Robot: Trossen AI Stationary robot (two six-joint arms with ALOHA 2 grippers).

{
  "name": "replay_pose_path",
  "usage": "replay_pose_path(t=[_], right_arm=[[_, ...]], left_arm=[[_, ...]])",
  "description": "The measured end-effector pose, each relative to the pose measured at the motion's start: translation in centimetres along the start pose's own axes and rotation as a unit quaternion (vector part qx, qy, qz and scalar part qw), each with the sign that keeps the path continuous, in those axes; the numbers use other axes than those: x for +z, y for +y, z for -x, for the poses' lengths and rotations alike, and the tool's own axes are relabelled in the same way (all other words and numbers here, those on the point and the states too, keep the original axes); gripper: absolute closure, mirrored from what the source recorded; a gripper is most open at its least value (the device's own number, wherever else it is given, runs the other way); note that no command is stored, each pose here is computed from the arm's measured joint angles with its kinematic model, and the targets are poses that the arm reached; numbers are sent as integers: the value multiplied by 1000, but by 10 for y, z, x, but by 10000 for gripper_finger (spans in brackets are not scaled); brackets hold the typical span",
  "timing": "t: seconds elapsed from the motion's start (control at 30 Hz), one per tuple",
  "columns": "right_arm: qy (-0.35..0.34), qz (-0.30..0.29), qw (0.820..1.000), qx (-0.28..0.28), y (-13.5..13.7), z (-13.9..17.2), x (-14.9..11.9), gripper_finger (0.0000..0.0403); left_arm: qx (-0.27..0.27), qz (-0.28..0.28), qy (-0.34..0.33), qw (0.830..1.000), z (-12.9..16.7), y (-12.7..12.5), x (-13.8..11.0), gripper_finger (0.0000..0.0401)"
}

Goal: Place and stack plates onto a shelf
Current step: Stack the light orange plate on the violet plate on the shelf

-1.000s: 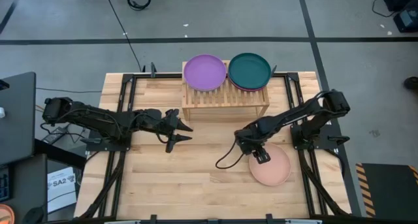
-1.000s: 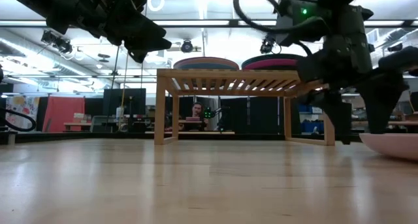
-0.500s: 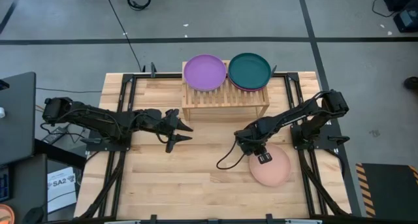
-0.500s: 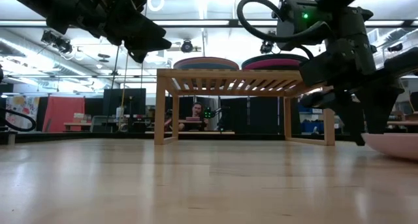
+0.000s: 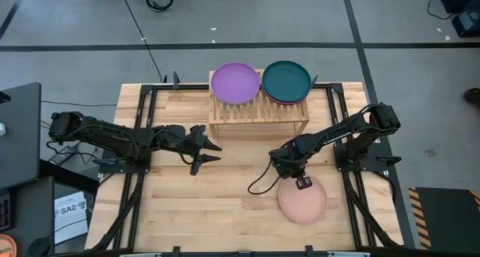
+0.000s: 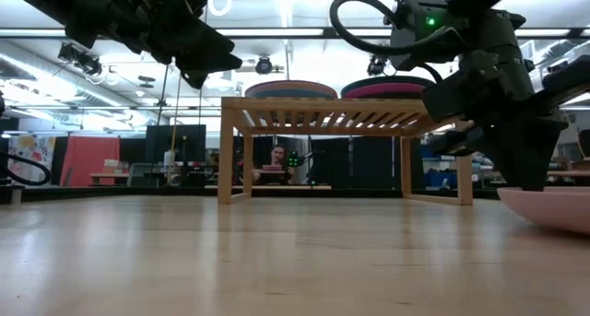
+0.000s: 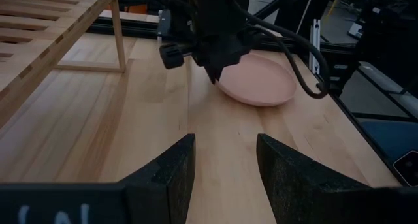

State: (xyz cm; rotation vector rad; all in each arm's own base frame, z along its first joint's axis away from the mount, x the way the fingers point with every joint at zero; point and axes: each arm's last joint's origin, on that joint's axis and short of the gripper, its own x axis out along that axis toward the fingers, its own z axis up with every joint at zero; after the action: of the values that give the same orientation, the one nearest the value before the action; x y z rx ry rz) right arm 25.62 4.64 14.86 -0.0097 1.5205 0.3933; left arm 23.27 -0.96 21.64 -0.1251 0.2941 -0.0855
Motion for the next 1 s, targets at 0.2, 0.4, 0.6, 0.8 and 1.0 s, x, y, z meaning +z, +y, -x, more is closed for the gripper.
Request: replay_pose_path(t=[0.2, 0.4, 0.6, 0.8, 1.0], right_arm=[[-11, -59, 998, -1, 0, 0, 2, 379], [-69, -109, 992, 2, -1, 1, 14, 389], [-155, -174, 973, -7, -3, 5, 30, 385], [-218, -255, 941, -43, -7, 9, 39, 387], [-274, -338, 898, -61, -10, 13, 45, 387]], left_arm=[[0, 8, 0, 1000, 0, 0, 0, 232], [0, 43, 0, 999, 0, 0, 0, 232], [-1, 101, 0, 995, 0, 0, 0, 232], [0, 181, 0, 984, 0, 0, 0, 232], [3, 250, 9, 968, 0, 0, -2, 232]])
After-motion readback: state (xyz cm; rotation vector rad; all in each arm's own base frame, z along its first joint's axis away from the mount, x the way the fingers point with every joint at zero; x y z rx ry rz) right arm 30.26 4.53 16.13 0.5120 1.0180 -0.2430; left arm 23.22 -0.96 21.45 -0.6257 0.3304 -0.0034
